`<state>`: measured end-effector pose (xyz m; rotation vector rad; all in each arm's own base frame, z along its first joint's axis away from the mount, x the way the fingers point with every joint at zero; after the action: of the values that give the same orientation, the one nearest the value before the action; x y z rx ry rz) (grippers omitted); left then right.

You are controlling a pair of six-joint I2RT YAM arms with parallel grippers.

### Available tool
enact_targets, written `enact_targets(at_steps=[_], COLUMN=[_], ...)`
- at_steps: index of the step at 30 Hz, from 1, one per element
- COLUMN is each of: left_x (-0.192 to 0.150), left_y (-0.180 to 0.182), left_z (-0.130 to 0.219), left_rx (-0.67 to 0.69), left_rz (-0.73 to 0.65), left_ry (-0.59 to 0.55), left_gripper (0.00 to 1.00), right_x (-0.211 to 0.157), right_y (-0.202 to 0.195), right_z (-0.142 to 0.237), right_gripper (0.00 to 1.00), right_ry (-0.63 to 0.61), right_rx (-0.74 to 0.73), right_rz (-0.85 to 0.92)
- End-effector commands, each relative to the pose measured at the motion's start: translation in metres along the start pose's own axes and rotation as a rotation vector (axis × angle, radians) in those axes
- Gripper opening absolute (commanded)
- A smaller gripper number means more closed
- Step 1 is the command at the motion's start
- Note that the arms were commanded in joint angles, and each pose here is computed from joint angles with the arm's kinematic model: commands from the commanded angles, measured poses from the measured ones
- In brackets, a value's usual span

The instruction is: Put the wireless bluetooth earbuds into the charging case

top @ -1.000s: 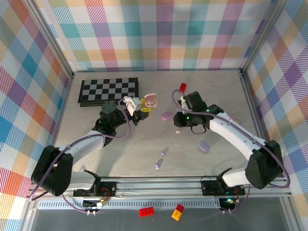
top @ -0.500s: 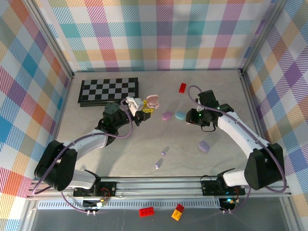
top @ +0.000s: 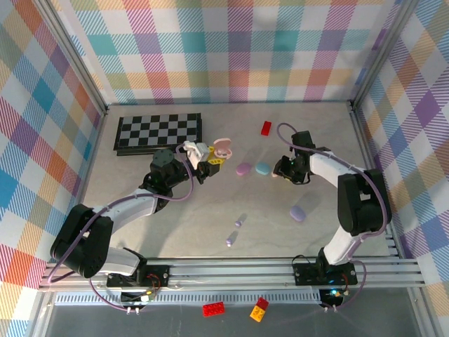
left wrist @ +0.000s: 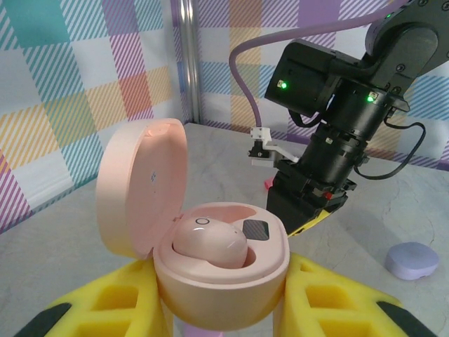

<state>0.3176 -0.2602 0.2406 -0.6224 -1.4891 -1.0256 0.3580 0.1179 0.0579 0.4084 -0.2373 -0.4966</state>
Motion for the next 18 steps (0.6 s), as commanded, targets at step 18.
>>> enact_targets(at_steps=[18], left_x=[0.009], left_y=[0.001], left_z=[0.002], left_rx=[-0.007], left_rz=[-0.023], left_ry=[-0.031], left_gripper=[0.3], right_x=[0.007], right_y=[0.013], right_z=[-0.026], right_gripper=[0.33], right_ry=[-0.007], right_rx=[0.191], right_rz=[-0.432])
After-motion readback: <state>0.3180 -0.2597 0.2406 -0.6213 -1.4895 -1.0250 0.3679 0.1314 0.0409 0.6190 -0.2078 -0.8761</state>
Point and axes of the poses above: each hand's point on the last joint's axis, 136 mm out from that joint toward the fingers, its own z axis back along the fingers, its own y axis along the line the jaws close on, x = y × z, the point moved 1 cm from there along z, back along the fingers, and after that the axes turned 11 degrees about -z, right-handed, at the moved point
